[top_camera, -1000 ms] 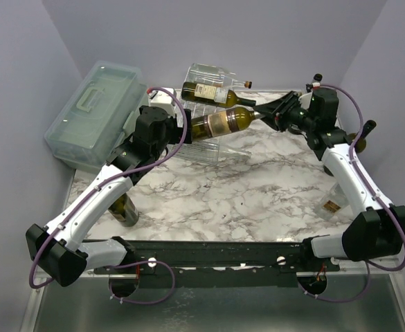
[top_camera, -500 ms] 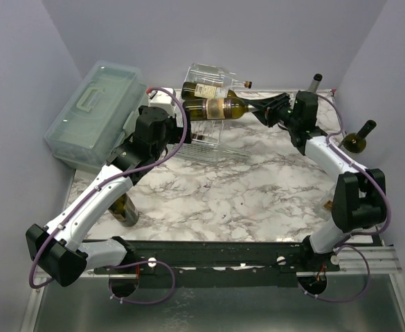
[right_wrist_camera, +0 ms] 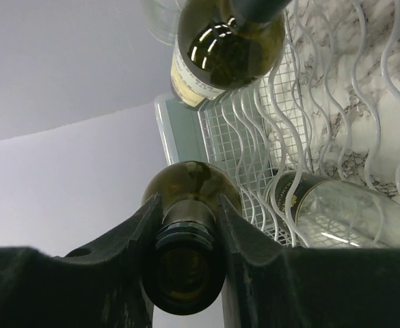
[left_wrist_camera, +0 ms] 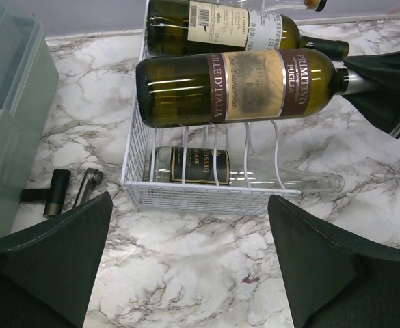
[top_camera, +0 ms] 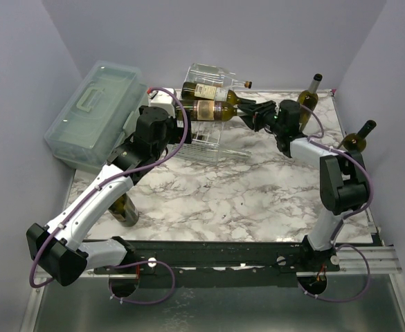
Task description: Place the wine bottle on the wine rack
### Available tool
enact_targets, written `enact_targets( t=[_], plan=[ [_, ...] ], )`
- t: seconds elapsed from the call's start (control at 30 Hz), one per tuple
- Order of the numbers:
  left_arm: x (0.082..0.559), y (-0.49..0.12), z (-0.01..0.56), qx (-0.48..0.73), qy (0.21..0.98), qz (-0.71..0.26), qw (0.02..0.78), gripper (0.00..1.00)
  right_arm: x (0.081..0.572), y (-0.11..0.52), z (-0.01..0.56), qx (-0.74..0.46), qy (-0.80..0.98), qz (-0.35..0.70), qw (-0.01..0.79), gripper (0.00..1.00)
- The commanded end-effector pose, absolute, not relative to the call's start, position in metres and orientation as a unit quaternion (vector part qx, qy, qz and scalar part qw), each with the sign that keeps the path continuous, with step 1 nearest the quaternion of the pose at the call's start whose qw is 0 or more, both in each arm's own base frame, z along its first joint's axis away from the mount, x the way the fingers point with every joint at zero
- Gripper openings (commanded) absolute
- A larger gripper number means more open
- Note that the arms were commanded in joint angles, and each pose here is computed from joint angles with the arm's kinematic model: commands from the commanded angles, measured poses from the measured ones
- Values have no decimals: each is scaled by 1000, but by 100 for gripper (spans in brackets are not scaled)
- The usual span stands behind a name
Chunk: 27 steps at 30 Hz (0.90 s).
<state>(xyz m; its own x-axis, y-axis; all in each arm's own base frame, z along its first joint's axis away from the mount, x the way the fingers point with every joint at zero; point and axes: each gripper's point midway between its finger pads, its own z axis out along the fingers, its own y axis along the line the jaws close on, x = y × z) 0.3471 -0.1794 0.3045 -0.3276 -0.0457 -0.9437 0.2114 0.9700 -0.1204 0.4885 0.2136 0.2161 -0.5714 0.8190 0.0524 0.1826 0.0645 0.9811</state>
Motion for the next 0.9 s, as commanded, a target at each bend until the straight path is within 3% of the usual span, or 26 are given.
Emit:
enact_targets(
  t=[0.0, 0.87],
  plan=[
    [349, -179, 302, 55, 807, -106, 578, 98, 494, 216, 261, 352, 611, 642, 300, 1],
    [348, -188, 300, 61, 809, -126, 571, 98, 511, 223, 185, 389, 620, 629, 263, 1]
  ],
)
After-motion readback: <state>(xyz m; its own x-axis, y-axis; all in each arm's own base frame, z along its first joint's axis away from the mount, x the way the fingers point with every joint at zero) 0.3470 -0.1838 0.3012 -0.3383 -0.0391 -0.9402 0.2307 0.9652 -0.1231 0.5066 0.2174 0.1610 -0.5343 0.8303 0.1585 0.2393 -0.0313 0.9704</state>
